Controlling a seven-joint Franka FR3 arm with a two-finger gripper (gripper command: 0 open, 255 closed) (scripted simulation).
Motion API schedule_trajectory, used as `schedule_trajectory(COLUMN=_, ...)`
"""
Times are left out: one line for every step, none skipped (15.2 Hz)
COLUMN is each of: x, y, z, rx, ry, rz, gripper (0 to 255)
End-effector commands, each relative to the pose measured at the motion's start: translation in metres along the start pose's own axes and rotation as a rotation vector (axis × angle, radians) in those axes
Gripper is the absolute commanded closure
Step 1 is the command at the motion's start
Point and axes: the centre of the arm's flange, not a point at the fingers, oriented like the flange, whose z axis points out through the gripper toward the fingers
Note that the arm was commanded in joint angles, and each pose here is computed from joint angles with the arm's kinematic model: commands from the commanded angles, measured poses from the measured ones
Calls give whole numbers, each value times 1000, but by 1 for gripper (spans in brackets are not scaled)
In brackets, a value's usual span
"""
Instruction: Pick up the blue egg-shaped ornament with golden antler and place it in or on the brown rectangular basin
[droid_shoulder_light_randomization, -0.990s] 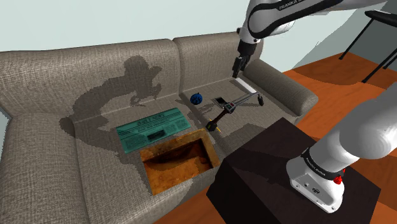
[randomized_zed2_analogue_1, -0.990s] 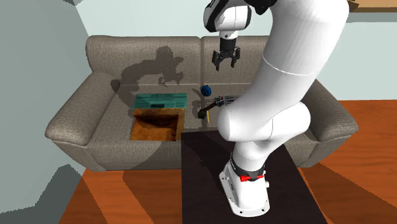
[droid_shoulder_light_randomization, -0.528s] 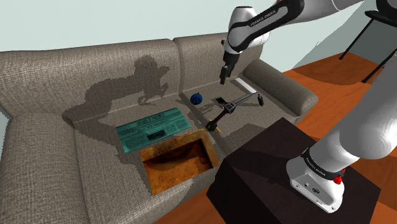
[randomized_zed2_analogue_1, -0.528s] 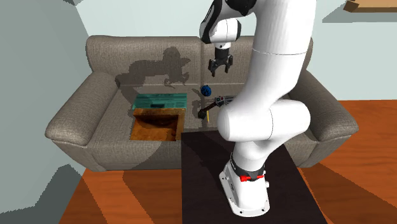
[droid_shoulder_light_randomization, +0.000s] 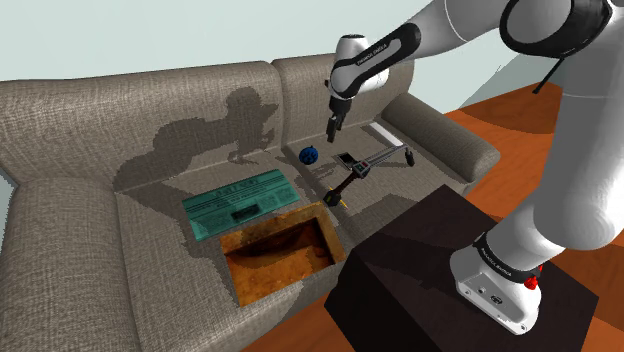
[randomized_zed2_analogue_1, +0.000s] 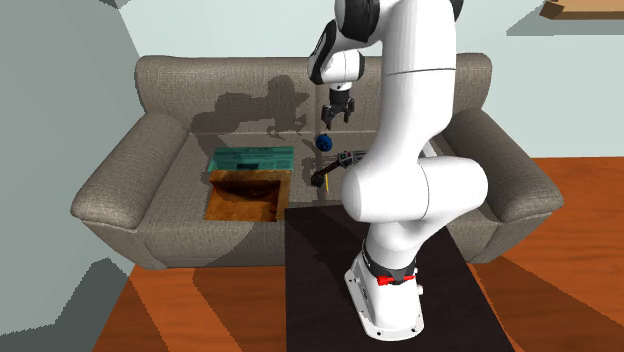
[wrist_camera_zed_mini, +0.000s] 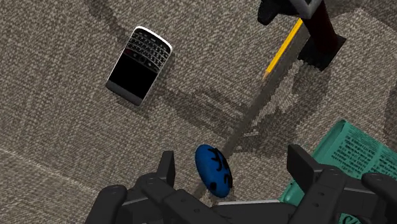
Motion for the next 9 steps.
schedule_trajectory(x=21, y=3, z=23, rx=2, ry=-2, rz=-28, gripper=0)
schedule_trajectory(x=30, y=5, z=33, rx=3, ry=-4, rz=-42, gripper=0)
schedule_trajectory(x=39, y=6, z=43, rx=4, ry=-6, rz=-55, gripper=0)
schedule_trajectory(x=48, y=8, z=52, rx=5, ry=-7, rz=-69, gripper=0)
schedule_trajectory(x=57, y=9, z=62, rx=6, ry=-9, rz=-82, gripper=0)
schedule_trajectory(x=66, y=10, z=72, rx=7, ry=-10, rz=-96, gripper=0)
schedule_trajectory(x=75, y=11, z=82, rx=8, ry=-12, rz=-109, gripper=0)
schedule_trajectory(x=83, y=11, z=90, rx=9, ry=-13, rz=-121, gripper=0)
schedule_trajectory(x=83, y=11, z=96, rx=9, ry=-13, rz=-121, gripper=0)
